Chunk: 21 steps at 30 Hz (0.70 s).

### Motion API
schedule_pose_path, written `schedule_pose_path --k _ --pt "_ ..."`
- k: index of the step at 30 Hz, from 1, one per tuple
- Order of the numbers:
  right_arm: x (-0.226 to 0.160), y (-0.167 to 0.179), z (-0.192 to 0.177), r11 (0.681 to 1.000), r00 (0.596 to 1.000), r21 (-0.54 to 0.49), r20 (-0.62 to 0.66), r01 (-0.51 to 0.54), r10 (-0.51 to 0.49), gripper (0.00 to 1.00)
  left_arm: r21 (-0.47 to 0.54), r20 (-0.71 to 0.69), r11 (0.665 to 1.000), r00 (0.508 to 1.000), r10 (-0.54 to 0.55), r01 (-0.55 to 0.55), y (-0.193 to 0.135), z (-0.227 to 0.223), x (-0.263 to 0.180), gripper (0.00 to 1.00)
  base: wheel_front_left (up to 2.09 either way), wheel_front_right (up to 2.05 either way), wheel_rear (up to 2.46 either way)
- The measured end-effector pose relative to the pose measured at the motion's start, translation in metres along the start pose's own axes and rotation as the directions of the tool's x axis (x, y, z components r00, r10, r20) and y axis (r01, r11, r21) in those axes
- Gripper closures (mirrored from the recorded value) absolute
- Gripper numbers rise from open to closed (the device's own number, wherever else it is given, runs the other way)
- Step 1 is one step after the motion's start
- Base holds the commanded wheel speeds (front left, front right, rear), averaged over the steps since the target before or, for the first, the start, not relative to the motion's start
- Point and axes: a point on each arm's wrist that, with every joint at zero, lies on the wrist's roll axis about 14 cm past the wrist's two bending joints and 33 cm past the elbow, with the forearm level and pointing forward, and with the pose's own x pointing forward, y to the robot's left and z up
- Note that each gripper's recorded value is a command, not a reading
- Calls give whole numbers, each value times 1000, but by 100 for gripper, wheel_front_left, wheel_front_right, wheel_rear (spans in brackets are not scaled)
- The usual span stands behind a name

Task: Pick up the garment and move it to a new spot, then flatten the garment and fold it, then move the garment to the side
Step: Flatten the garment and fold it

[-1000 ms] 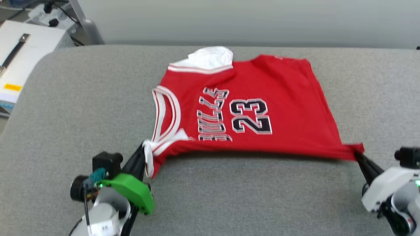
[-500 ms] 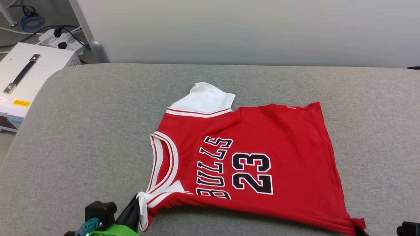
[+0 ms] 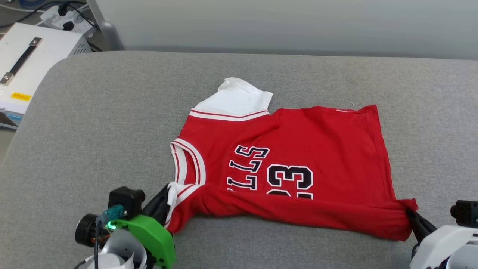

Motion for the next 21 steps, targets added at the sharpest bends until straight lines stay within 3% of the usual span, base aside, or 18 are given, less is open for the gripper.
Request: schedule_pose_path --k 6,21 --pt "32 -1 6 999 999 -42 -26 -20 19 100 45 -24 998 999 -44 45 8 2 27 100 0 0 0" --pt "87 -5 -18 999 996 -17 -72 -45 43 100 -63 -162 997 985 -62 53 24 -53 66 100 0 0 0"
